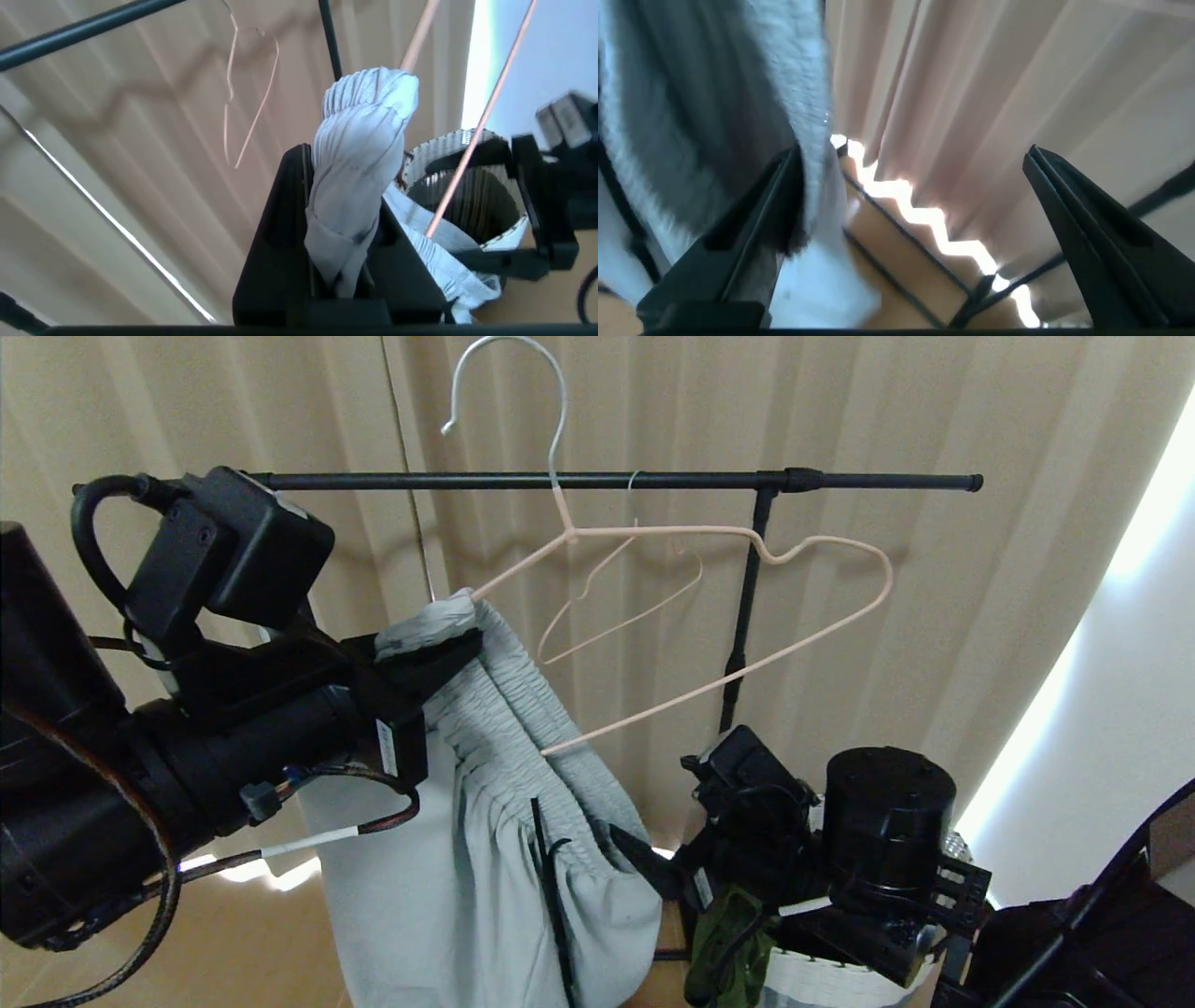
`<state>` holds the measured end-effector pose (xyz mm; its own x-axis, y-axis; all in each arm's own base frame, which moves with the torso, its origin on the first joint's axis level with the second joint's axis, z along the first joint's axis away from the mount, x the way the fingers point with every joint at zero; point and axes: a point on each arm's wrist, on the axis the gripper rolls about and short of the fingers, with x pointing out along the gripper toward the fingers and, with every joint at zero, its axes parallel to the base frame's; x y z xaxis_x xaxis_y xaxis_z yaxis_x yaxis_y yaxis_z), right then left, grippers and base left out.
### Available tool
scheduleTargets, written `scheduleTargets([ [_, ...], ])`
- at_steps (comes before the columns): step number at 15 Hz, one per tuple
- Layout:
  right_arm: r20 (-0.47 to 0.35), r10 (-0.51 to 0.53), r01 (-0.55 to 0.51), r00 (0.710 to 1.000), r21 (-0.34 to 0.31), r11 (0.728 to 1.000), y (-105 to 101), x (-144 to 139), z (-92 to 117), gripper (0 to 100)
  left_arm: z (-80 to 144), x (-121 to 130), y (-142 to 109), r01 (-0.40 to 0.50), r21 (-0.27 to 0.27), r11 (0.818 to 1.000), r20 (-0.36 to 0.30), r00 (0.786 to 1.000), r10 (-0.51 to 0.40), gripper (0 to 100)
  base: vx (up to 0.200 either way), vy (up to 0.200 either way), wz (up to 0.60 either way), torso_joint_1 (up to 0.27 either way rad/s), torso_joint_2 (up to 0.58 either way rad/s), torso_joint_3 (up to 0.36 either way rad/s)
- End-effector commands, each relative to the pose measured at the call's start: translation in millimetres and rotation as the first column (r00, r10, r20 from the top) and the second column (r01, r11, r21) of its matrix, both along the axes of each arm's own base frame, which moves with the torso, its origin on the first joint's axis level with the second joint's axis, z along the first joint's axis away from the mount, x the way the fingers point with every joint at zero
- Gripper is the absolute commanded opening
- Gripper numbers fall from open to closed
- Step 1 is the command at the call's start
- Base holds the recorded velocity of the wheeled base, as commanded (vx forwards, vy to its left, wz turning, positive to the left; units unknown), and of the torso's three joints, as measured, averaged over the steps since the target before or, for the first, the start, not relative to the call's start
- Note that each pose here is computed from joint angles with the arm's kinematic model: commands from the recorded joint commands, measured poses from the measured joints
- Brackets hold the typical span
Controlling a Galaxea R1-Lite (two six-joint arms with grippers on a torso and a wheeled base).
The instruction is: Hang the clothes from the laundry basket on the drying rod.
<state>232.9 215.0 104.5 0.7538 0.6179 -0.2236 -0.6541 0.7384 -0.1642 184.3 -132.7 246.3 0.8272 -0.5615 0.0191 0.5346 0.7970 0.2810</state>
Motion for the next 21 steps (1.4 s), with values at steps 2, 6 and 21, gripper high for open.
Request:
scheduleTargets([
  [2,0.002,-0.058,0.058,0.998,-0.005,0.998,-21.5,2.1,-9.9,100,-1.7,3.9,7.5,-0.04,0.03,0.999,0.014,0.999,0.04,0,0.0,0.0,0.0,0.0,0.0,0.0],
  [6,0.039,-0.181,0.18,0.983,0.03,0.983,-55.2,19.4,-1.4,100,-19.1,11.9,23.3,-0.118,0.205,0.972,0.057,0.992,0.108,0,0.0,0.0,0.0,0.0,0.0,0.0],
  [21,0.091,-0.332,0.326,0.939,0.08,0.942,-95.6,49.8,16.9,100,-58.1,13.3,71.2,-0.265,0.564,0.782,0.141,0.964,0.225,0,0.0,0.0,0.0,0.0,0.0,0.0],
])
